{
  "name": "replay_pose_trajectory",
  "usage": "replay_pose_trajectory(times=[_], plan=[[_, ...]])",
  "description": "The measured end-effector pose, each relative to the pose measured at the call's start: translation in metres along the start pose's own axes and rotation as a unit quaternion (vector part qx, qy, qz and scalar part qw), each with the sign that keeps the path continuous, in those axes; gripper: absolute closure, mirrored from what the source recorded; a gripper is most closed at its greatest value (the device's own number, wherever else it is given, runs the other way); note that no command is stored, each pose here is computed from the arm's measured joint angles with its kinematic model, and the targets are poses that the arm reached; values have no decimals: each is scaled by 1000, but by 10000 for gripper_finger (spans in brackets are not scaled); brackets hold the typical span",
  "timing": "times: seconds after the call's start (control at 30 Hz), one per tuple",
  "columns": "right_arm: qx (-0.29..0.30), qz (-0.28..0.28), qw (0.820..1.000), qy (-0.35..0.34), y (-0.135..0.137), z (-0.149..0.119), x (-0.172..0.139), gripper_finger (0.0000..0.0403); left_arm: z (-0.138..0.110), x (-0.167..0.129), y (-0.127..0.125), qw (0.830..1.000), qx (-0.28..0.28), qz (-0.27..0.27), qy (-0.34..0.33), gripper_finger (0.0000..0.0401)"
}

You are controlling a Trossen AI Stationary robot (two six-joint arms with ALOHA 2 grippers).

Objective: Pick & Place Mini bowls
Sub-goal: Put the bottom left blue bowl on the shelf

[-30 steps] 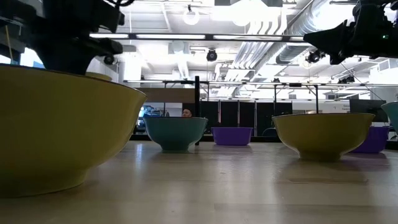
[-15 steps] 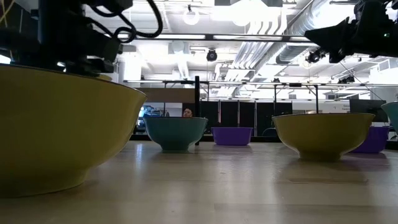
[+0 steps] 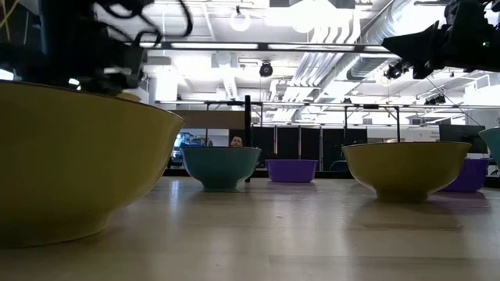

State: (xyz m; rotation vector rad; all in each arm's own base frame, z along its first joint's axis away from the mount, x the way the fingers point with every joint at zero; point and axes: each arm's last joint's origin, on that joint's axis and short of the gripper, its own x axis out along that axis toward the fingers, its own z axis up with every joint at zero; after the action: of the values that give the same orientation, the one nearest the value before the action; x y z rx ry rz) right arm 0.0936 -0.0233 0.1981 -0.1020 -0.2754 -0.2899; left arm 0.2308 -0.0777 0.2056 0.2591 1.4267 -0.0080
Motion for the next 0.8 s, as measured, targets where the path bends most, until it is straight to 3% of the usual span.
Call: replay_pose_trajectory(times=[0.53, 0.8], plan=[[0, -2, 1000, 1, 0, 0, 0, 403, 3, 6, -2, 1000, 30, -4, 6, 242], [0, -2, 1000, 1, 0, 0, 0, 403, -6, 15, -2, 999, -18, 6, 35, 242]])
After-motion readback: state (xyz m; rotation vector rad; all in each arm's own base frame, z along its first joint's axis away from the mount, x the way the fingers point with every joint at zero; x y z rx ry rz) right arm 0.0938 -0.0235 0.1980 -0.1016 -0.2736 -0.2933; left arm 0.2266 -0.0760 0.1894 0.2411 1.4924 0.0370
